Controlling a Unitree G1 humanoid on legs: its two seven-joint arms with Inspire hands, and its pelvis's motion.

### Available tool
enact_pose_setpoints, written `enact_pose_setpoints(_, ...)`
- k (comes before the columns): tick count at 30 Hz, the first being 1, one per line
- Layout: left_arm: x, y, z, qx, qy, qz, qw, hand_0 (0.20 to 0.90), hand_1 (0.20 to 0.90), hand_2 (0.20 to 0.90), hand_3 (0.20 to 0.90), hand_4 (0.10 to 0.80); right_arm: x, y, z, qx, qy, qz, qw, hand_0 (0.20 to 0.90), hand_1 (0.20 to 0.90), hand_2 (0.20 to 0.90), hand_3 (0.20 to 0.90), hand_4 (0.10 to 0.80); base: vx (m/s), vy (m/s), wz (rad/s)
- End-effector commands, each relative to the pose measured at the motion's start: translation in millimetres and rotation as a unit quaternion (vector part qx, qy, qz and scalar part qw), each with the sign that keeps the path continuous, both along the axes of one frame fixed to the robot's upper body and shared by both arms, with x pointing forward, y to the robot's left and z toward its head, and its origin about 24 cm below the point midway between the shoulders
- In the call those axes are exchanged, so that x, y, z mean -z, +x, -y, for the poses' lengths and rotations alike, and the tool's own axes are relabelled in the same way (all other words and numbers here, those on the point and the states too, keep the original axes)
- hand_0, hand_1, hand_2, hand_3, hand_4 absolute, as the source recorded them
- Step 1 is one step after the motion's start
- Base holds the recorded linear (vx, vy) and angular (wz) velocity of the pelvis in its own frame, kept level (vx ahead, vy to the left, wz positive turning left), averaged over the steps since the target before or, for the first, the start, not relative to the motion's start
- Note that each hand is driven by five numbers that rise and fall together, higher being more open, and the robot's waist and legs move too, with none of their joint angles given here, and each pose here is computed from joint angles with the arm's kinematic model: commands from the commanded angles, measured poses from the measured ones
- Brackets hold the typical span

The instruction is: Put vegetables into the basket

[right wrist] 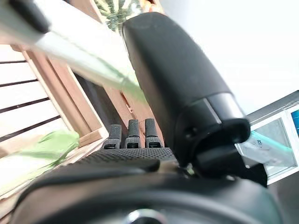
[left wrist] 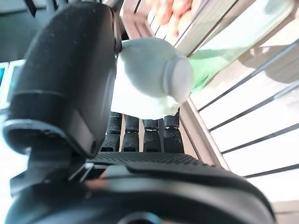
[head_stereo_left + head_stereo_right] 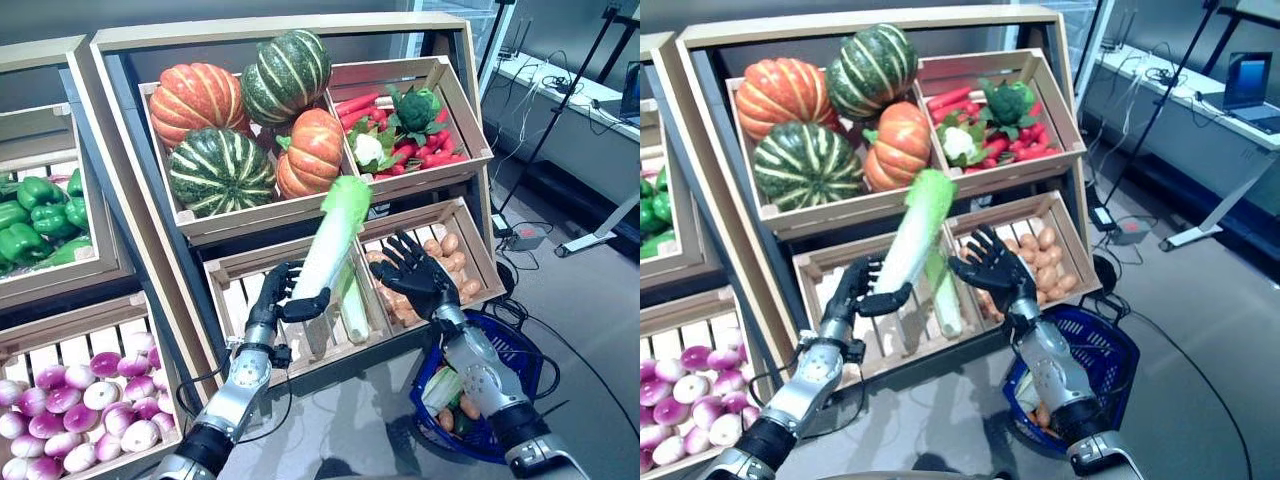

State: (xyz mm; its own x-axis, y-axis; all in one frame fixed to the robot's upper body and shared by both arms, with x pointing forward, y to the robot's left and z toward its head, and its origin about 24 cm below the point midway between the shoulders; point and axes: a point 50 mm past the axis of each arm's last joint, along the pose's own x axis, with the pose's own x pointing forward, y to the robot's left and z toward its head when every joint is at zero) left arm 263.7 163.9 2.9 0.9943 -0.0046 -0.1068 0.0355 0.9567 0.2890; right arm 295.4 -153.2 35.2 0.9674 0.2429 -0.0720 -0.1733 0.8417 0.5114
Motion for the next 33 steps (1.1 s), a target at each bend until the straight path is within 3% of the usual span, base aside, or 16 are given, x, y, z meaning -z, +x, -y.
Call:
enact_pose_setpoints(1,-79,38,28,0.078,0.014,0.191,0.978,0.300,0.300,0.300,0.300,0.400,-54,29,-2,-0.017,0.048,0.108,0.993,0.900,0.900,0.900,0.900,0.800,0.000,0.000,0.00)
enact_pose_setpoints(17,-83,30,57,0.182,0.089,0.235,0.951,0.300,0.300,0.300,0.300,0.400,-50,49,-20,-0.050,0.126,0.037,0.990,0.900,0.900,0.900,0.900,0.800,0.010,-0.001,0.03)
enact_pose_setpoints(33,-85,19,80,0.282,0.130,0.252,0.917,0.300,0.300,0.300,0.300,0.400,-75,71,-18,-0.030,0.170,0.050,0.984,0.900,0.900,0.900,0.900,0.800,0.010,0.003,0.01)
